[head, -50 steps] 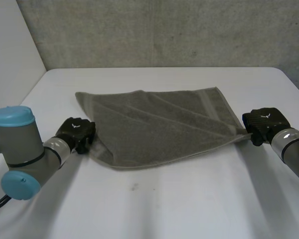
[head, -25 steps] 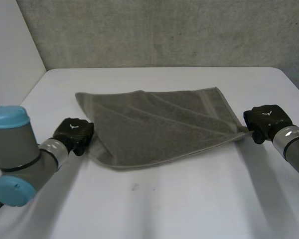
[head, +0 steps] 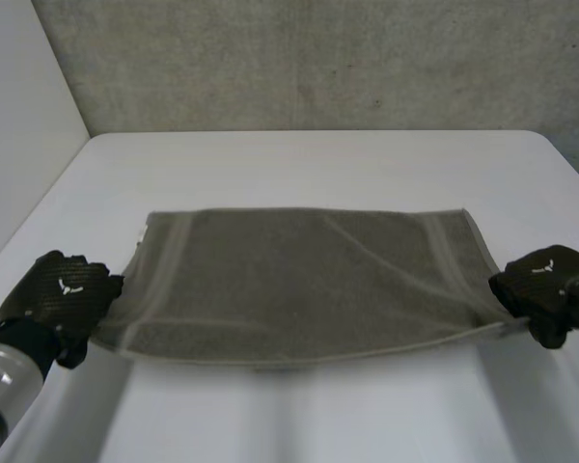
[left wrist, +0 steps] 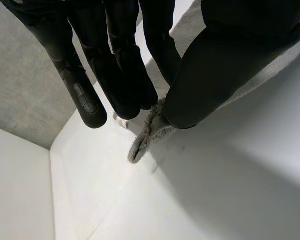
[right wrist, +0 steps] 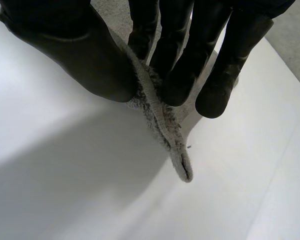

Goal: Fold the towel.

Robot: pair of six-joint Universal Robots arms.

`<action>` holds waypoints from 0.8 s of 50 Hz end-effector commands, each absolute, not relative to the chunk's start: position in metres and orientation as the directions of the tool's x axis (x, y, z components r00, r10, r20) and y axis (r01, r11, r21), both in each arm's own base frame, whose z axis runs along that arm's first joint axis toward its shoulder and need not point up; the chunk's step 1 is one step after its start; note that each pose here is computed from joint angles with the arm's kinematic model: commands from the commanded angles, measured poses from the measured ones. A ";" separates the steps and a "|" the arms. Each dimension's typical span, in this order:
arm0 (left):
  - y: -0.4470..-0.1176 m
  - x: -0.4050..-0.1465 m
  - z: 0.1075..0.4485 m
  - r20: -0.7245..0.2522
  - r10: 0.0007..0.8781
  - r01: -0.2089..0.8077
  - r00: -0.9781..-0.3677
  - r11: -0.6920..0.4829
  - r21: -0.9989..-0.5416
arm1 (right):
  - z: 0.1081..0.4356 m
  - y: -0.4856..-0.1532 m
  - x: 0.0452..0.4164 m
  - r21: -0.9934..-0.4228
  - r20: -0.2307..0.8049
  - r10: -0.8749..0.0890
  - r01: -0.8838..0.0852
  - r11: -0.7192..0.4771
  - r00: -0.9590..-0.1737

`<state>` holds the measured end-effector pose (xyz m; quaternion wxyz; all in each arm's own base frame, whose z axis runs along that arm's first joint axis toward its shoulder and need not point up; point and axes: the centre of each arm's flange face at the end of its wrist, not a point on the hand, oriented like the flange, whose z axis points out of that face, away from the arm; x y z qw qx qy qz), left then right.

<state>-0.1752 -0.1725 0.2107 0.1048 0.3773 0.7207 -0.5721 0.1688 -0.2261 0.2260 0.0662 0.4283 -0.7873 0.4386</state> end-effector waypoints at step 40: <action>-0.431 -0.274 0.140 -0.538 0.373 0.586 -0.756 0.018 -0.810 | 0.155 -0.447 0.245 -0.773 0.564 -0.385 -0.631 0.067 -0.731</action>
